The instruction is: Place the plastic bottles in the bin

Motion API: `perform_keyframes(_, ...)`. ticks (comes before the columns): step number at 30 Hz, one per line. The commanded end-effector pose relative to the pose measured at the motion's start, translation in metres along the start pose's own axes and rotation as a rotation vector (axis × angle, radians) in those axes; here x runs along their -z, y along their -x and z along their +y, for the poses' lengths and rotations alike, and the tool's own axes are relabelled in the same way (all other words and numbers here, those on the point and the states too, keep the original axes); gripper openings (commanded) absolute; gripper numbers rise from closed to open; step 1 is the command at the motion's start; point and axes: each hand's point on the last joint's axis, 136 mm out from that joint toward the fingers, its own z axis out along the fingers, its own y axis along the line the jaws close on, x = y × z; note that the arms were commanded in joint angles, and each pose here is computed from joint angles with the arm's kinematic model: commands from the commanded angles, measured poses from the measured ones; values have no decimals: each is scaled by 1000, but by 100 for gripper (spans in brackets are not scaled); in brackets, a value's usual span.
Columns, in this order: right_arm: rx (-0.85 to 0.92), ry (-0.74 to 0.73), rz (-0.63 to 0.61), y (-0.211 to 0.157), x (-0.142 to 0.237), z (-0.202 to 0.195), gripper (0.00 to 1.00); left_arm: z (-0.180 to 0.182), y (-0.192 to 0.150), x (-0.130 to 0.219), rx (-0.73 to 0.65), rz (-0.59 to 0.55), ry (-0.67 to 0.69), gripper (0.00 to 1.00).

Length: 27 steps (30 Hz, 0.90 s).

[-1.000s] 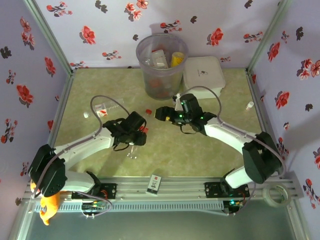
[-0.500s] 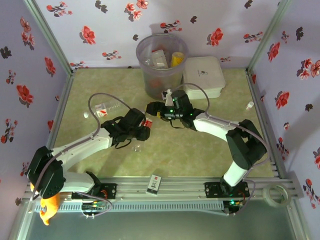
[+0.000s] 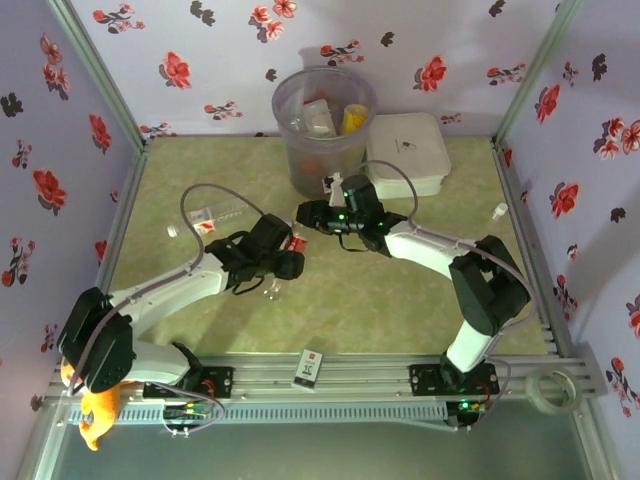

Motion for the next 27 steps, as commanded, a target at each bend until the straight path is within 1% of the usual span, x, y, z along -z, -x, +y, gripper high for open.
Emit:
perform_keyframes(1,47,-7,-1,10,5,11,24,-10,39,15,-4,-148,-35,72)
perform_keyframes(2,59,-14,-5,13,8,13,23,-10,39,16,-2,-152,-36,81)
perform_keyframes(3,78,-25,-10,18,11,15,23,-9,39,18,-2,-156,-37,92)
perform_keyframes(4,97,-38,-12,21,14,16,22,-9,39,20,0,-161,-39,99)
perform_keyframes(9,188,-100,-26,40,28,22,21,-3,39,35,18,-207,-39,100)
perform_keyframes(12,261,-157,-44,55,43,29,21,7,35,46,41,-242,-28,100)
perform_keyframes(14,333,-185,-71,68,57,40,21,15,33,54,67,-268,-28,100)
perform_keyframes(17,434,-217,-145,92,81,63,21,31,26,60,126,-295,-18,100)
perform_keyframes(20,520,-200,-230,119,107,97,20,45,21,59,178,-296,-2,100)
perform_keyframes(24,640,-169,-400,156,147,151,21,48,20,55,197,-286,9,100)
perform_keyframes(27,689,-151,-550,183,178,183,20,49,21,51,204,-283,11,100)
